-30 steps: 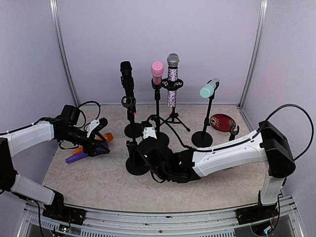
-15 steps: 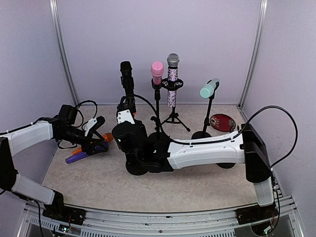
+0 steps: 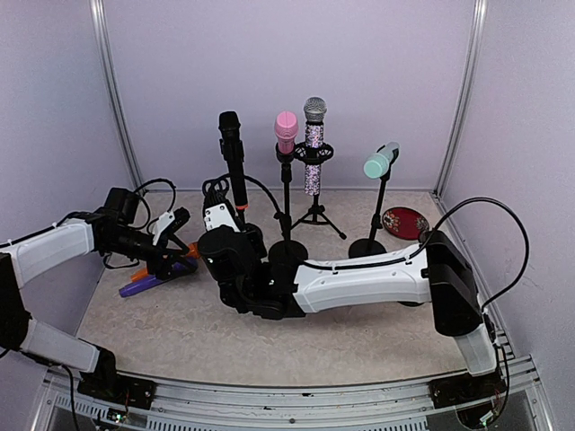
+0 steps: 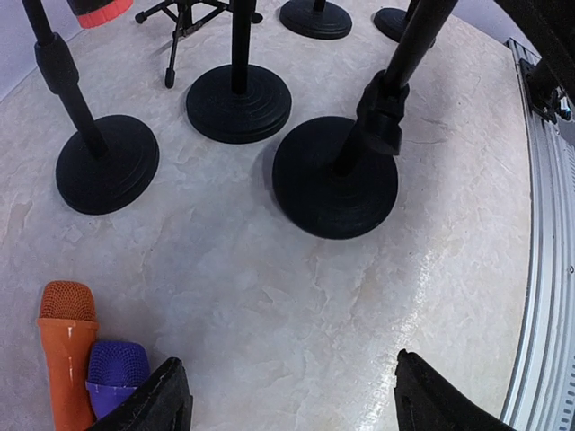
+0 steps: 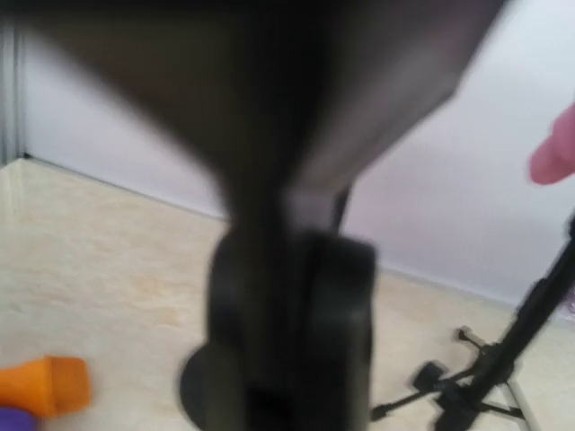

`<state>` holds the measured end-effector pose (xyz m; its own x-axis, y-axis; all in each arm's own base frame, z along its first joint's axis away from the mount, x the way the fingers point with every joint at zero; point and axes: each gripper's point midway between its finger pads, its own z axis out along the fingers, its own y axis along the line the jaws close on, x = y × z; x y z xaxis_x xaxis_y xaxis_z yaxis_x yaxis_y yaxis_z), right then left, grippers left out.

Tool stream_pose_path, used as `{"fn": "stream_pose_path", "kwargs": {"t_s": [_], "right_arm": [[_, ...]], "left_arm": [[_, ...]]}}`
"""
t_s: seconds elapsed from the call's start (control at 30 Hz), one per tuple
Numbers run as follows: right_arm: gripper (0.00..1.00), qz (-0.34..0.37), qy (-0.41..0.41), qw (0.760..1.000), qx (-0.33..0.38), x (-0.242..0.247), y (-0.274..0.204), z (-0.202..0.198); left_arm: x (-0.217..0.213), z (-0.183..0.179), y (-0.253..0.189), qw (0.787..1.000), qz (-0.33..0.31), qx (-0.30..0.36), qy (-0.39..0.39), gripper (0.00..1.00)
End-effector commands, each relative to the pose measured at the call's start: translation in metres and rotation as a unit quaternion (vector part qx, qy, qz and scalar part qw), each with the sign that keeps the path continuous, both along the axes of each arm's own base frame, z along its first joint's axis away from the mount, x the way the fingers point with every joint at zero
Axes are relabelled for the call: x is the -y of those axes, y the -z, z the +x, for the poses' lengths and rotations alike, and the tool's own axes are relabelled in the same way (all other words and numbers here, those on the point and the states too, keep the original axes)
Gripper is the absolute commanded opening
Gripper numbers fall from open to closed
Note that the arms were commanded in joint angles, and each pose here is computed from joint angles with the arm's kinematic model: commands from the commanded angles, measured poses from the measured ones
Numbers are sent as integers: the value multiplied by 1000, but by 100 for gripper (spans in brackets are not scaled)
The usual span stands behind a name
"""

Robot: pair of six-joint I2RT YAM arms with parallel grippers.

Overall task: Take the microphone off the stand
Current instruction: Adjust the microphone stand at the center of the board.

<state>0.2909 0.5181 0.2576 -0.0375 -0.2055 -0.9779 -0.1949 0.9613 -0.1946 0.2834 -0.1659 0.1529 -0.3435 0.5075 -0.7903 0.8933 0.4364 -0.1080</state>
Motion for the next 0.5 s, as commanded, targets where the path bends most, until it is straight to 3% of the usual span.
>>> {"fn": "stream_pose_path", "kwargs": {"t_s": [0.0, 0.13, 0.33, 0.47], "right_arm": [[0, 2, -14, 1000, 19, 13, -7, -5], [0, 41, -128, 991, 17, 12, -15, -16], [0, 102, -322, 941, 8, 18, -27, -44], [0, 123, -387, 914, -13, 26, -34, -43]], "left_arm": [[1, 4, -19, 1000, -10, 20, 4, 76], [1, 4, -19, 1000, -8, 20, 6, 76], [3, 4, -20, 1000, -6, 22, 9, 76], [5, 4, -22, 1000, -4, 25, 12, 76]]}}
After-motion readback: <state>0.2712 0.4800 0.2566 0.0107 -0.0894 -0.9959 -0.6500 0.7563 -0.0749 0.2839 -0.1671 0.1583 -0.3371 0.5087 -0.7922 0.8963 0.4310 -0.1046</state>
